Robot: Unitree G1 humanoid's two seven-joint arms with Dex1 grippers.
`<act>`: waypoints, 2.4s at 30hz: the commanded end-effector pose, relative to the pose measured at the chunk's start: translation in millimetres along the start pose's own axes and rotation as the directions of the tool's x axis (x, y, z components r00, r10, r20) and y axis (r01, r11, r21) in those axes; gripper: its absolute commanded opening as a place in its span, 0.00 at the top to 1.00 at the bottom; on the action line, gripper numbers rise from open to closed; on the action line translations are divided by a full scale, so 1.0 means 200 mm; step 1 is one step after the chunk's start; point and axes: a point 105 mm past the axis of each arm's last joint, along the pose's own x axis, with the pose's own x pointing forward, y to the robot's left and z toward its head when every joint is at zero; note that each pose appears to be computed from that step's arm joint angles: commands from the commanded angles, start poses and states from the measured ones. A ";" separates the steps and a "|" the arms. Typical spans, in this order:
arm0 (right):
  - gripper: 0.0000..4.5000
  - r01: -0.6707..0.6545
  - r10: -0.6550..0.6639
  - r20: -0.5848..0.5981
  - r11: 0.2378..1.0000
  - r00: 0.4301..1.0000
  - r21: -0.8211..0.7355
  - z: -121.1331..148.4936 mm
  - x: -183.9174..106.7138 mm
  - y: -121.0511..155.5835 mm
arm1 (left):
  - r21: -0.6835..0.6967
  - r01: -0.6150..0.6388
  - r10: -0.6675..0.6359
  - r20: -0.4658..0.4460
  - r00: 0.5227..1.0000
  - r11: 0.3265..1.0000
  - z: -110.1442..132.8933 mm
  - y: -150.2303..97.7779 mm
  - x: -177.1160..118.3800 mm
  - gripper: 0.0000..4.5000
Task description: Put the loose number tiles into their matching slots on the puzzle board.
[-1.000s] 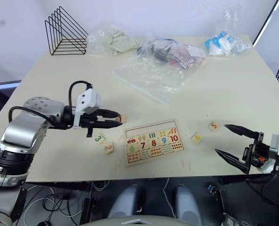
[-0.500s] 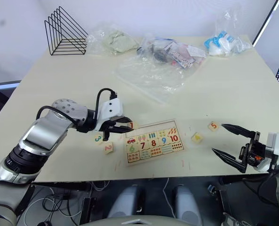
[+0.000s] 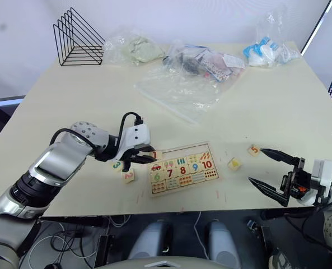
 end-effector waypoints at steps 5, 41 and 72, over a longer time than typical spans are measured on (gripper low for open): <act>0.00 0.013 -0.013 0.009 0.999 1.000 -0.046 0.04 -0.01 0.01 | 0.045 0.000 0.000 -0.007 1.000 0.999 0.01 0.02 0.00 0.80; 0.00 0.031 -0.032 -0.021 0.998 0.999 -0.058 0.05 -0.04 0.01 | -0.010 0.067 -0.065 0.127 0.990 0.998 0.06 0.04 -0.19 0.02; 0.00 0.034 -0.035 -0.024 0.998 0.999 -0.050 0.04 -0.05 0.02 | 0.131 0.128 -0.157 0.236 0.959 0.983 -0.12 0.03 -0.04 0.99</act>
